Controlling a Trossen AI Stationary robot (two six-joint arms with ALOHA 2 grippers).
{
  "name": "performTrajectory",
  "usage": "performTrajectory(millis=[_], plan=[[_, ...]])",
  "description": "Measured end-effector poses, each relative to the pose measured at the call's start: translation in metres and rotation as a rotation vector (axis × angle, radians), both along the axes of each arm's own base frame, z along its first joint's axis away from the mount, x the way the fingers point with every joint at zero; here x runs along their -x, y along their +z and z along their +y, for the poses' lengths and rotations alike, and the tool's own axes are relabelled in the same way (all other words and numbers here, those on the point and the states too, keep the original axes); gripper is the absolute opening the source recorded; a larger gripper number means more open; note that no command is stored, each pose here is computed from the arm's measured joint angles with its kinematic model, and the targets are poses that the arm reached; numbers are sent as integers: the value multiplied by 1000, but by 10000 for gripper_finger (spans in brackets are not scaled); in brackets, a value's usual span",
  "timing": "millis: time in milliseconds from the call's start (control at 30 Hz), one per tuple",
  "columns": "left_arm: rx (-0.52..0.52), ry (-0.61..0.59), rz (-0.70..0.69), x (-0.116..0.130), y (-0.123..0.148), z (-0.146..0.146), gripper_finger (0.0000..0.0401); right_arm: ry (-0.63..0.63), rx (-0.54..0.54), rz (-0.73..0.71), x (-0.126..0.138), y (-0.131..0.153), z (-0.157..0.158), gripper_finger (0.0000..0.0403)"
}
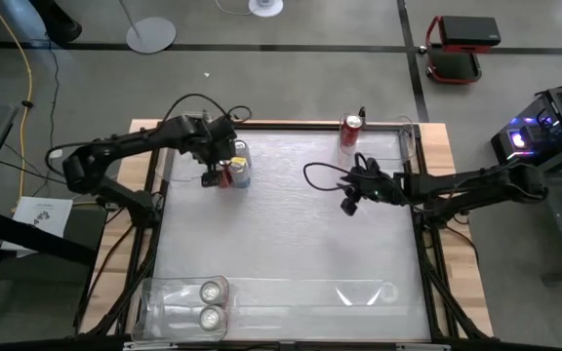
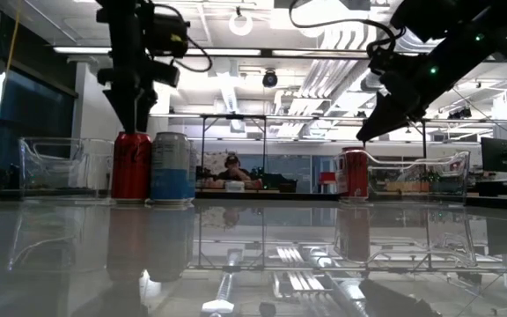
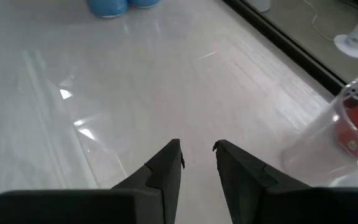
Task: Sort soda cans
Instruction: Put the left red/black soda can into the right transparent bin
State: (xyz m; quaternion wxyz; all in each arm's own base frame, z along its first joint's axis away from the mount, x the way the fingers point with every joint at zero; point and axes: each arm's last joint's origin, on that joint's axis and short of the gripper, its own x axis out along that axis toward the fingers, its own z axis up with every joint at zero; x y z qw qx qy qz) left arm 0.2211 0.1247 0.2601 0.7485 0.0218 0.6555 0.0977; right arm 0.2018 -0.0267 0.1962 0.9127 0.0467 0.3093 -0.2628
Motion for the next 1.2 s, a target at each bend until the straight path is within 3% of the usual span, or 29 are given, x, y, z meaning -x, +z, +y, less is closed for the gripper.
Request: performTrajectory(millis=[300,500,667,833,1033,1200], plan=[[51,-1,85,-6,-25,6,347,31,-1,-1,-1,0,6,98],[58,8,93,-7,-27,6,298,22,-11,-6,-1,0,6,98],[106,31,68,-6,-21,-5,287,30,-35,-16,-1,0,9,98],[191,27,22,-15,5,-40,287,133,-83,-22,-1,1,20,98],[275,-120,-138,-51,20,-97,287,250,-142,-94,7,14,34,98],[264,-246,-293,-107,10,-123,287,262,-222,-195,25,35,42,98]])
